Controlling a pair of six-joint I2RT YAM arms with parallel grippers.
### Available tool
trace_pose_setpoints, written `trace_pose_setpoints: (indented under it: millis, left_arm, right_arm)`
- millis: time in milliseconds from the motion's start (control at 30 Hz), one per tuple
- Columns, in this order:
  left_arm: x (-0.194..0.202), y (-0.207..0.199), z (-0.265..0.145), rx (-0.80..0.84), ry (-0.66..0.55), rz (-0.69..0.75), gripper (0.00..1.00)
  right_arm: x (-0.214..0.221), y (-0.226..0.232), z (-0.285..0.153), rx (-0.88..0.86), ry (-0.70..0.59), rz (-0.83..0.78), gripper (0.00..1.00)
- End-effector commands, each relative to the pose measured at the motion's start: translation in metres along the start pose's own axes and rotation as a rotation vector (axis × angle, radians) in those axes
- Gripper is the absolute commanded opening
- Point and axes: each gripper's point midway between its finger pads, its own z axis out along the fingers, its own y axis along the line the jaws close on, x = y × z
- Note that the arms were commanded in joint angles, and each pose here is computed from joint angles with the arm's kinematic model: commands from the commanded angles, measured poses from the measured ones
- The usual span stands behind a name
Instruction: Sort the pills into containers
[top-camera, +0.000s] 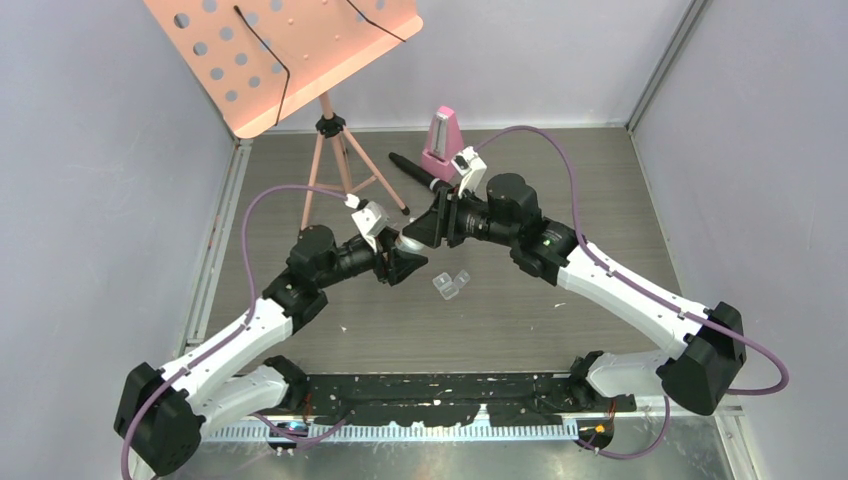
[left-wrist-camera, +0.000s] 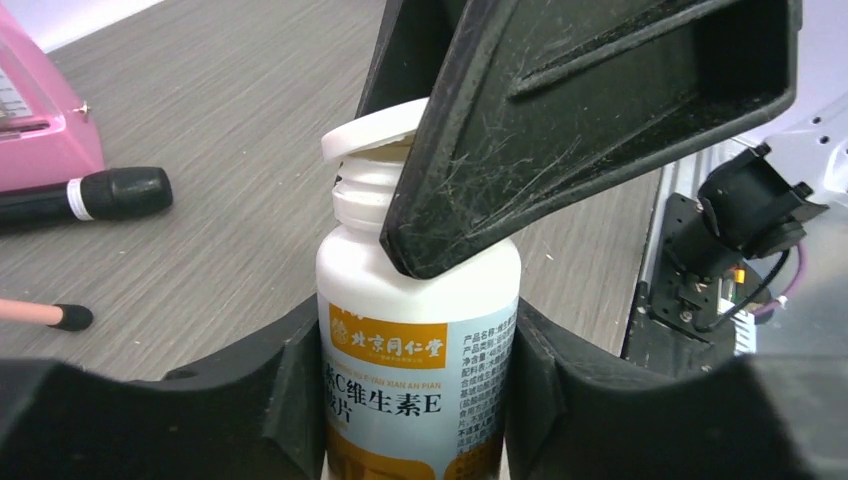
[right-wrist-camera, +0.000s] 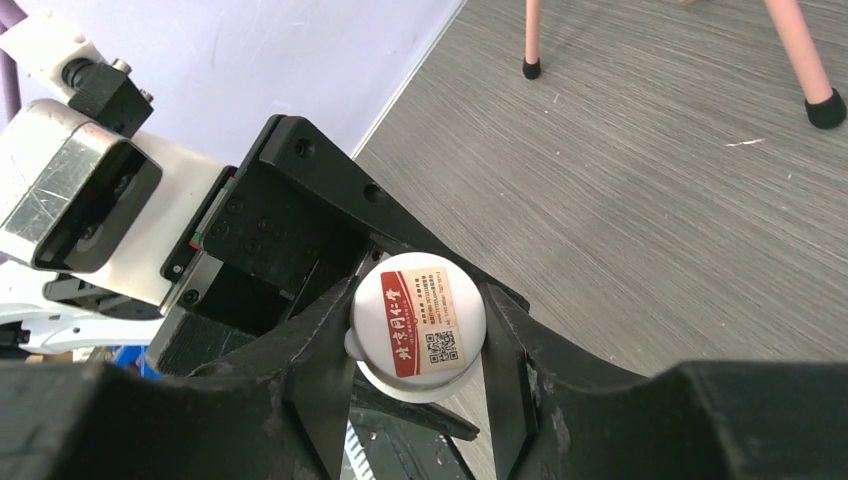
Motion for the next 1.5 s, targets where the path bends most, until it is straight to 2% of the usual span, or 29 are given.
trace_pose_setpoints:
  millis: [0, 67, 100, 167, 233, 500, 567, 600, 667, 733, 767, 800, 900, 967, 1167, 1467]
  left_arm:
    - [-0.021, -0.008, -0.008, 0.066, -0.047, 0.001, 0.49]
    - [-0.023, -0.01, -0.01, 0.083, -0.046, -0.011, 0.45]
    - [-0.022, -0.01, -0.01, 0.091, -0.041, -0.018, 0.48]
    - [-0.023, -0.011, -0.01, 0.1, -0.025, -0.031, 0.64]
    - [-0.022, -0.012, -0.01, 0.108, -0.007, -0.041, 0.7]
    - [-0.021, -0.016, -0.013, 0.162, 0.016, -0.076, 0.71]
    - [-0.019, -0.019, -0.013, 0.187, 0.024, -0.085, 0.64]
    - [-0.018, -0.021, -0.013, 0.197, 0.03, -0.091, 0.58]
    - [-0.016, -0.022, -0.011, 0.212, 0.041, -0.105, 0.37]
    - [-0.017, -0.02, -0.009, 0.208, 0.047, -0.108, 0.03]
    - [-0.018, -0.018, -0.008, 0.198, 0.048, -0.108, 0.0]
    - [-0.018, -0.016, -0.008, 0.184, 0.042, -0.097, 0.0]
    - [-0.017, -0.011, -0.01, 0.161, 0.024, -0.039, 0.0]
    - [-0.018, -0.011, -0.012, 0.16, 0.019, -0.005, 0.0]
    - [-0.017, -0.018, -0.016, 0.199, 0.021, 0.032, 0.0]
    - [-0.017, -0.023, -0.016, 0.243, 0.02, 0.044, 0.0]
  right_arm:
    - [-0.013, 0.024, -0.013, -0.107, -0.037, -0.091, 0.34]
    - [-0.012, 0.027, -0.013, -0.127, -0.028, -0.105, 0.34]
    - [-0.011, 0.028, -0.013, -0.133, -0.025, -0.107, 0.34]
    - [-0.011, 0.029, -0.013, -0.143, -0.019, -0.124, 0.34]
    - [-0.011, 0.028, -0.014, -0.142, -0.015, -0.139, 0.34]
    - [-0.009, 0.025, -0.016, -0.15, 0.0, -0.188, 0.35]
    - [-0.008, 0.025, -0.016, -0.154, 0.003, -0.194, 0.35]
    - [-0.008, 0.024, -0.016, -0.157, 0.005, -0.195, 0.35]
    - [-0.007, 0.025, -0.016, -0.165, 0.005, -0.199, 0.35]
    - [-0.008, 0.027, -0.016, -0.176, 0.007, -0.195, 0.37]
    - [-0.007, 0.028, -0.016, -0.184, 0.013, -0.188, 0.41]
    - [-0.007, 0.026, -0.017, -0.185, 0.016, -0.179, 0.44]
    - [-0.013, 0.016, -0.019, -0.16, -0.021, -0.143, 0.64]
    - [-0.02, 0.002, -0.024, -0.121, -0.055, -0.119, 0.73]
    - [-0.04, -0.029, -0.045, -0.042, -0.119, -0.118, 0.76]
    - [-0.036, -0.049, -0.04, 0.014, -0.084, -0.043, 0.73]
